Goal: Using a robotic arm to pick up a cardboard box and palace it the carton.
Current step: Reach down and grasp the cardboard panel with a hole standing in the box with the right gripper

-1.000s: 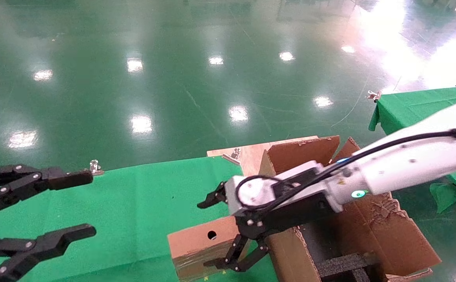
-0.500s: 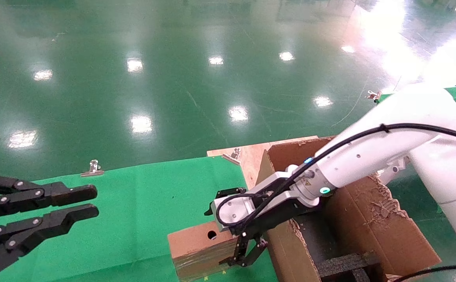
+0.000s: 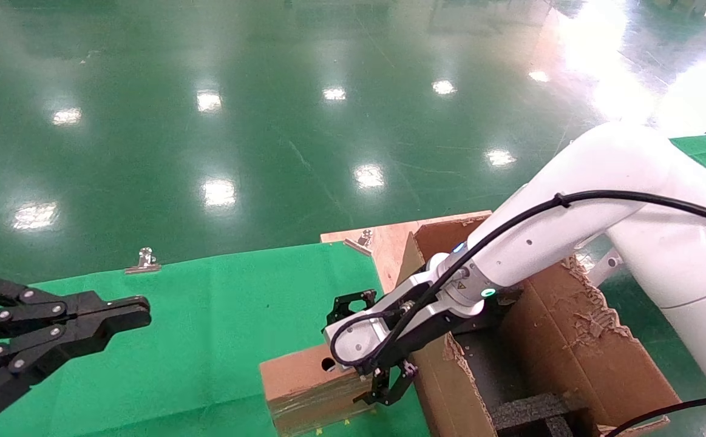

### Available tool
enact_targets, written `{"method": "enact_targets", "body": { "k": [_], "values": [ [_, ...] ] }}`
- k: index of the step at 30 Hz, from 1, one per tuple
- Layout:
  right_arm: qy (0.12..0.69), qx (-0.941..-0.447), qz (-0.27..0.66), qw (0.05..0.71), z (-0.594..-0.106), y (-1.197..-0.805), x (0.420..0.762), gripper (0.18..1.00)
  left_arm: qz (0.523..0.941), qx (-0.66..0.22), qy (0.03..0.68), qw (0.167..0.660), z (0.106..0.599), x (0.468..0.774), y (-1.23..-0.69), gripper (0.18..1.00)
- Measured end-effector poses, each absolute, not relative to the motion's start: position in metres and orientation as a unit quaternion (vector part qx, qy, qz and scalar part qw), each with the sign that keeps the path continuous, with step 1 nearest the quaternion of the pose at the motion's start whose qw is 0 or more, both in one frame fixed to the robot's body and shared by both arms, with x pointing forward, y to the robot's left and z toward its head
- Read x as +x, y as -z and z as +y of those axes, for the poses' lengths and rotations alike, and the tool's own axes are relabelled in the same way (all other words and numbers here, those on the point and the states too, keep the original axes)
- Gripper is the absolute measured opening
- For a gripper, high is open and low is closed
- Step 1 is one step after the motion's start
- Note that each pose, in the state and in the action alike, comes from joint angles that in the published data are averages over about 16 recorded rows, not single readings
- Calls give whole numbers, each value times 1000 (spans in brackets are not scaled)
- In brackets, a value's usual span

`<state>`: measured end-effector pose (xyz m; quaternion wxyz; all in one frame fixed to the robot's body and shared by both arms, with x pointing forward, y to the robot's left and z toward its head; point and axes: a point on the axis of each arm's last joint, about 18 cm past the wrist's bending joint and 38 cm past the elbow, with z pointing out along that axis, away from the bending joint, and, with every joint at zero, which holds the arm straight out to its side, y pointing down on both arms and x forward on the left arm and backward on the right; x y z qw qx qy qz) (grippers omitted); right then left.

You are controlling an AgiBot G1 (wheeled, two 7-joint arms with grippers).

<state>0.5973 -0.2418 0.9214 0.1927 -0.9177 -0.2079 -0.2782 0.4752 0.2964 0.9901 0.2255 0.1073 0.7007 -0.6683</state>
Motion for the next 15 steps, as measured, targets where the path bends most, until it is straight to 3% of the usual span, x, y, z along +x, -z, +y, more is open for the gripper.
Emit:
{"method": "enact_targets", "body": {
  "k": [15],
  "values": [
    [279, -918, -211, 189, -241, -922, 597, 953, 701, 107, 668, 226, 296, 475, -990, 246]
  ]
}}
